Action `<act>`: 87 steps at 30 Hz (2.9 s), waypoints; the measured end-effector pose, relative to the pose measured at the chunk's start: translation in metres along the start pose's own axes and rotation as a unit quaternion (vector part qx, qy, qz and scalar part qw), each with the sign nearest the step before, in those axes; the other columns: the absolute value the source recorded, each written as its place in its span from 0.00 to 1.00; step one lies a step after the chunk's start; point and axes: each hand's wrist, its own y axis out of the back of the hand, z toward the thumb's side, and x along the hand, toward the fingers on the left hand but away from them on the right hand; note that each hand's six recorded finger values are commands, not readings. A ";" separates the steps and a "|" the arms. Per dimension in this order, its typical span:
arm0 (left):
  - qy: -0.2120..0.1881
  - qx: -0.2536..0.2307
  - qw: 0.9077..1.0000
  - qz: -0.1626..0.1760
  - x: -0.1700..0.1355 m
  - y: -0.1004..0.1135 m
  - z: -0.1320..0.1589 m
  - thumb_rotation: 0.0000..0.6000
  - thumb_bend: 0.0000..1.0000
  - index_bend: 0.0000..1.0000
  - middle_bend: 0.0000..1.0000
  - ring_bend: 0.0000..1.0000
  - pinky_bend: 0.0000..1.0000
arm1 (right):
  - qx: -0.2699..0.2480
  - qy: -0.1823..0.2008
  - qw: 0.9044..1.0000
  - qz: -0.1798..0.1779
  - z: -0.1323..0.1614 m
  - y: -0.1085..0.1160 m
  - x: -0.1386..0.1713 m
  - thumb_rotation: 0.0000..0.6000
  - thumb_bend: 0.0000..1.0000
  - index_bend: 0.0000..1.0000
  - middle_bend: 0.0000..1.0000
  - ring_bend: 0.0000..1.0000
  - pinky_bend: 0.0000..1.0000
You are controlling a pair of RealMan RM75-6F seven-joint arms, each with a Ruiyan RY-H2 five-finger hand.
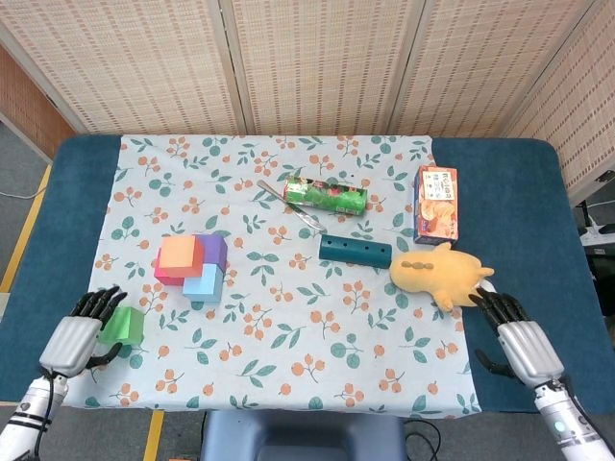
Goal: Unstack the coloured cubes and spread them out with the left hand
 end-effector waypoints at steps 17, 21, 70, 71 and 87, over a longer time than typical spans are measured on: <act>-0.028 0.042 0.999 0.012 0.125 0.066 0.056 1.00 0.33 0.00 0.00 0.00 0.07 | -0.027 0.015 0.999 0.029 0.004 -0.005 0.003 1.00 0.25 0.00 0.00 0.00 0.00; -0.036 0.051 0.998 -0.014 0.149 0.061 0.074 1.00 0.33 0.00 0.00 0.00 0.08 | -0.024 0.013 0.999 0.028 0.003 -0.006 0.000 1.00 0.25 0.00 0.00 0.00 0.00; -0.083 0.020 0.994 0.067 0.249 0.082 0.159 1.00 0.32 0.30 0.45 0.32 0.17 | -0.039 -0.010 0.998 0.041 -0.012 -0.005 -0.008 1.00 0.25 0.00 0.00 0.00 0.00; -0.080 0.020 0.994 0.069 0.256 0.082 0.161 1.00 0.33 0.29 0.43 0.31 0.17 | -0.040 -0.012 0.998 0.040 -0.013 -0.004 -0.008 1.00 0.25 0.00 0.00 0.00 0.00; -0.066 0.025 0.997 -0.013 0.311 0.022 0.181 1.00 0.34 0.00 0.00 0.00 0.09 | -0.031 -0.050 0.998 0.029 -0.030 0.001 -0.012 1.00 0.25 0.00 0.00 0.00 0.00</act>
